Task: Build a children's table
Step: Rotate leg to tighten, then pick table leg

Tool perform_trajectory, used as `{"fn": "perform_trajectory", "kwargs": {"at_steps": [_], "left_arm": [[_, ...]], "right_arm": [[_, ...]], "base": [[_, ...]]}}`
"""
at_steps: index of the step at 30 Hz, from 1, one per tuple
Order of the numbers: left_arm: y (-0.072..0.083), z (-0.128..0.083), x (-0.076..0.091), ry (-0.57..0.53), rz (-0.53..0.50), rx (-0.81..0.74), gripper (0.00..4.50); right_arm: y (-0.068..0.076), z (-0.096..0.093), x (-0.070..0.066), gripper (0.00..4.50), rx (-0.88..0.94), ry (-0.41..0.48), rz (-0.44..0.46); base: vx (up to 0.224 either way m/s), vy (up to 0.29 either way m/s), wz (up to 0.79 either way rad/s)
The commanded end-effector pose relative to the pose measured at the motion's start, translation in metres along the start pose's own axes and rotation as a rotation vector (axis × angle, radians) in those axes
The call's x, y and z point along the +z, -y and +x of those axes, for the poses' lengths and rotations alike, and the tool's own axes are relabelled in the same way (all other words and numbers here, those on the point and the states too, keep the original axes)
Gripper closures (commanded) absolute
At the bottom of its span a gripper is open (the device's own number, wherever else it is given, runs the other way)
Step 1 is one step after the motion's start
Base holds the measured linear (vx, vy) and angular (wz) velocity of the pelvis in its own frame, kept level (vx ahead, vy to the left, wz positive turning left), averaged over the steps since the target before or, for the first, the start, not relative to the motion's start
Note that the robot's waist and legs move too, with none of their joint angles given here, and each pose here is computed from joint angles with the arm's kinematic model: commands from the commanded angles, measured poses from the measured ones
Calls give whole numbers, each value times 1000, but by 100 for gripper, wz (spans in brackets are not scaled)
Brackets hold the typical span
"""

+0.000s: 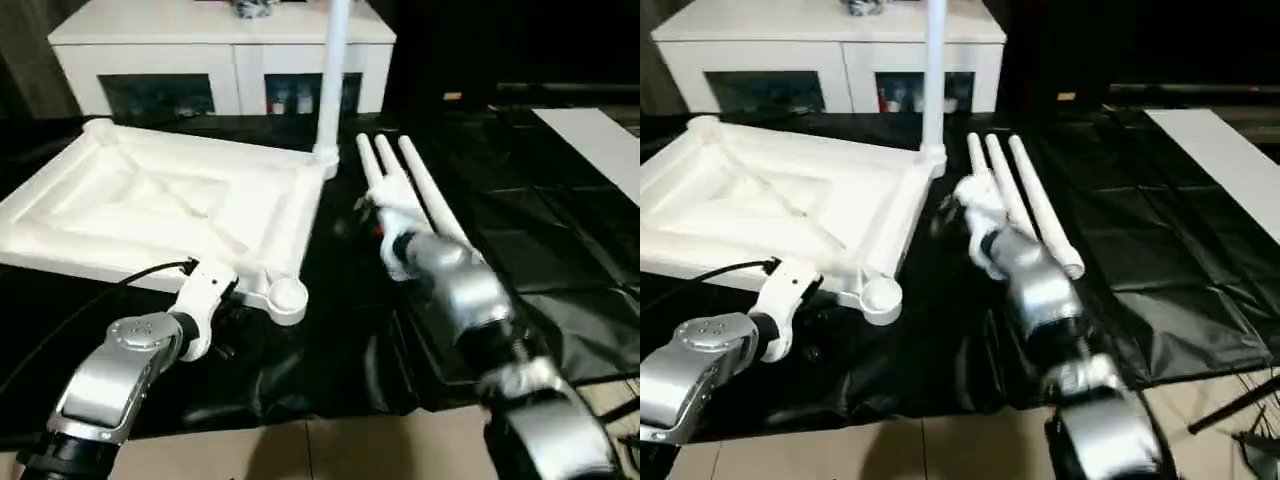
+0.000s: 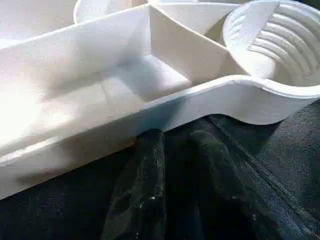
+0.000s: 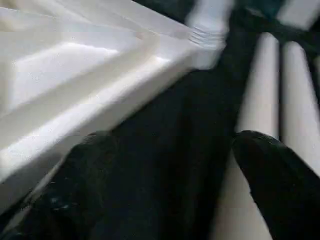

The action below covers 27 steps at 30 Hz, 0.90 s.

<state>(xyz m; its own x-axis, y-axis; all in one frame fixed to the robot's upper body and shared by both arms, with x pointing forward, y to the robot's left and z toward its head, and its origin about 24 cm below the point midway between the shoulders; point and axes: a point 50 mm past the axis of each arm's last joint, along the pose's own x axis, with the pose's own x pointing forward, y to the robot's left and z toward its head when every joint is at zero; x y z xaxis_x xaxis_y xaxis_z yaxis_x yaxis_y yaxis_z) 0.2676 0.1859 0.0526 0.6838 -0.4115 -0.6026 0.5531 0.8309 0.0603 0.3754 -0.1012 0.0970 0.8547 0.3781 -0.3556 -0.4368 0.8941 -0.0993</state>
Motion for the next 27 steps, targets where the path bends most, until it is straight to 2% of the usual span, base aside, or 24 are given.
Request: {"fn": "perform_trajectory", "kwargs": {"at_steps": [1,3,7,8,13,20,27], "left_arm": [[0,-6,12,48,53,-27,349],[1,-13,19,79,84,-77,349],[4,-27,33,113,140,-160,349],[6,-30,39,132,155,-195,349],[15,-35,51,173,187,-269,349],[18,-35,51,166,192,-296,349],[16,-36,53,163,201,-302,349]], "right_arm": [[14,0,3,7,-59,-50,52],[20,5,7,7,-66,-87,77],[23,11,3,7,-68,-172,116],[24,12,-1,7,-93,-225,106],[25,14,-7,7,-147,-267,80],[26,17,-12,7,-209,-283,124],[21,16,-25,7,-156,-347,217]], "base": [[0,0,0],[0,0,0],[0,0,0],[0,0,0],[0,0,0],[0,0,0],[0,0,0]]}}
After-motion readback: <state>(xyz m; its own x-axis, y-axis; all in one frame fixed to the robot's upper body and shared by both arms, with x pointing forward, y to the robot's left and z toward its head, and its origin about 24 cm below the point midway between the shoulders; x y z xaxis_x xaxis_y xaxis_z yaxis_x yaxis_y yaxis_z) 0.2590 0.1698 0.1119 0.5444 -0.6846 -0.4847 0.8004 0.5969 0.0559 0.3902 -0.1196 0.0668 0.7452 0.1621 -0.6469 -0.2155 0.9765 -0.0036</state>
